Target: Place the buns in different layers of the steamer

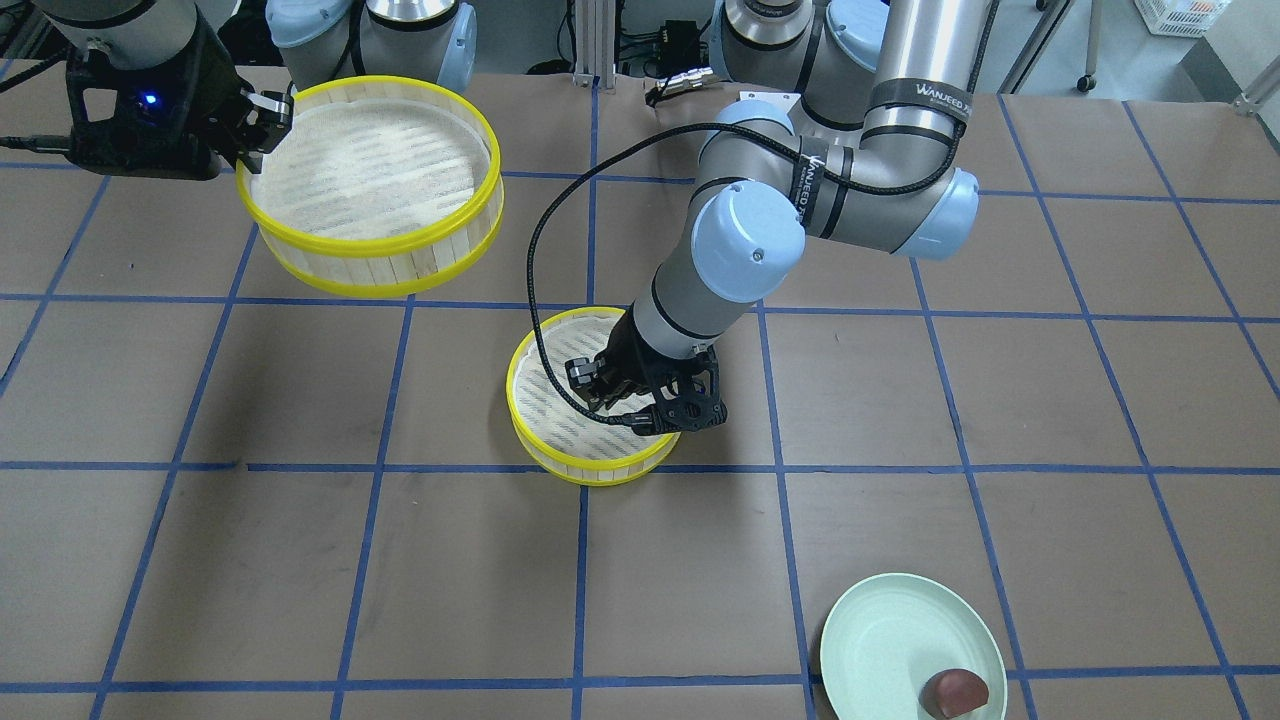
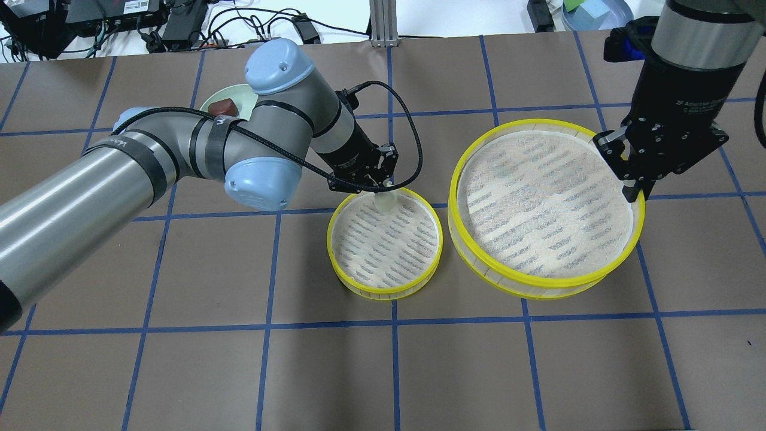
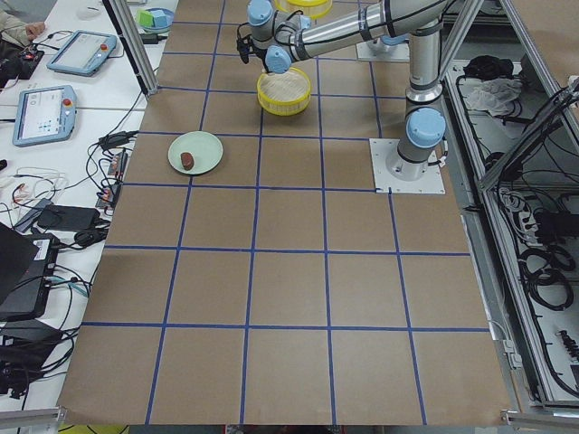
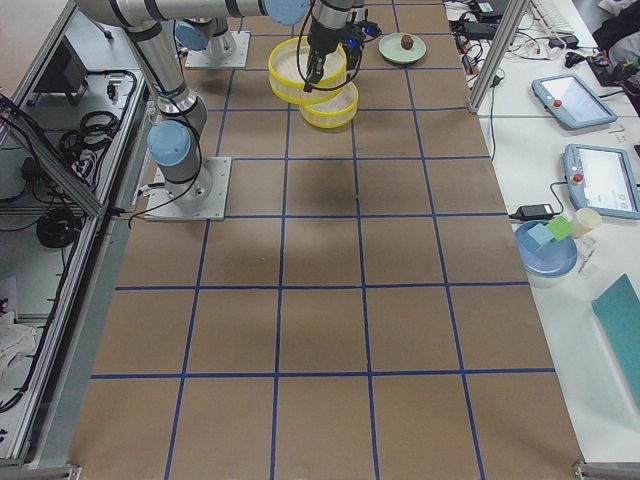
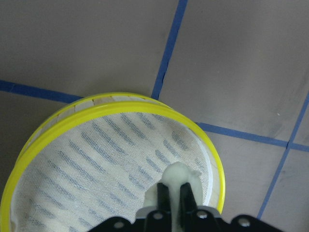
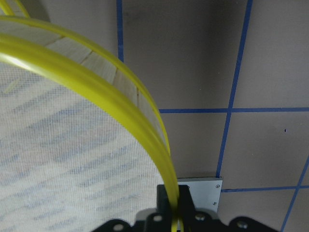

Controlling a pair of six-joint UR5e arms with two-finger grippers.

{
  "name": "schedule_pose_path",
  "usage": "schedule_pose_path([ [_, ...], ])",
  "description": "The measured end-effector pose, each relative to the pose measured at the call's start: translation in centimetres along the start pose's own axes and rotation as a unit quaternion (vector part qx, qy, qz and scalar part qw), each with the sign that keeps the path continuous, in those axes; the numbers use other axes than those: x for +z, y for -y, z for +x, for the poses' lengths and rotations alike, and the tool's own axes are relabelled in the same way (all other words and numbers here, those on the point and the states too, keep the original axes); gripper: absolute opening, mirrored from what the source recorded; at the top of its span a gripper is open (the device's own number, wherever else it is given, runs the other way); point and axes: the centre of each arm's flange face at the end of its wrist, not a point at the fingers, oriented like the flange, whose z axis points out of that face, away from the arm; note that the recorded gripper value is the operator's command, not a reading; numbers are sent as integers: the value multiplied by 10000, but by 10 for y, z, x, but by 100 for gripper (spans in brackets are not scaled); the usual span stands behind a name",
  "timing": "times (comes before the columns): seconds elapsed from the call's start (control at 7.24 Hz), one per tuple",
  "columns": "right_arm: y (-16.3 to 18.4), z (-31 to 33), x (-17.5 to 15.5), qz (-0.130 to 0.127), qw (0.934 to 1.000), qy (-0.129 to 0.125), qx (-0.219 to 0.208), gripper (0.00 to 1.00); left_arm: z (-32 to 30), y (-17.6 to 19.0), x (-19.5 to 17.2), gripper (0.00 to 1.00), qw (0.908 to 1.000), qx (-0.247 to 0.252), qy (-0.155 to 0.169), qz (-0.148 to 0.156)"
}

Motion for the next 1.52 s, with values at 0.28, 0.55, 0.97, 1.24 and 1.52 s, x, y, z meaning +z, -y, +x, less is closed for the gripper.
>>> schedule_pose_path([
  [0.28,-1,0,1,-36,10000,-1,5,0,-2,-2,-1,100,10000,-67,12,-47],
  [0.55,-2,0,0,-37,10000,-1,0,0,-4,-5,-3,100,9998,-138,82,-152],
  [0.97,-1,0,1,-32,10000,-3,-4,0,-23,14,-33,100,9993,-267,132,-210],
  [1.24,16,-4,5,48,10000,27,4,0,-61,50,-66,100,9972,622,383,145],
  [1.52,56,-38,21,163,9996,247,-11,0,-116,91,-101,100,9805,1583,1059,485],
])
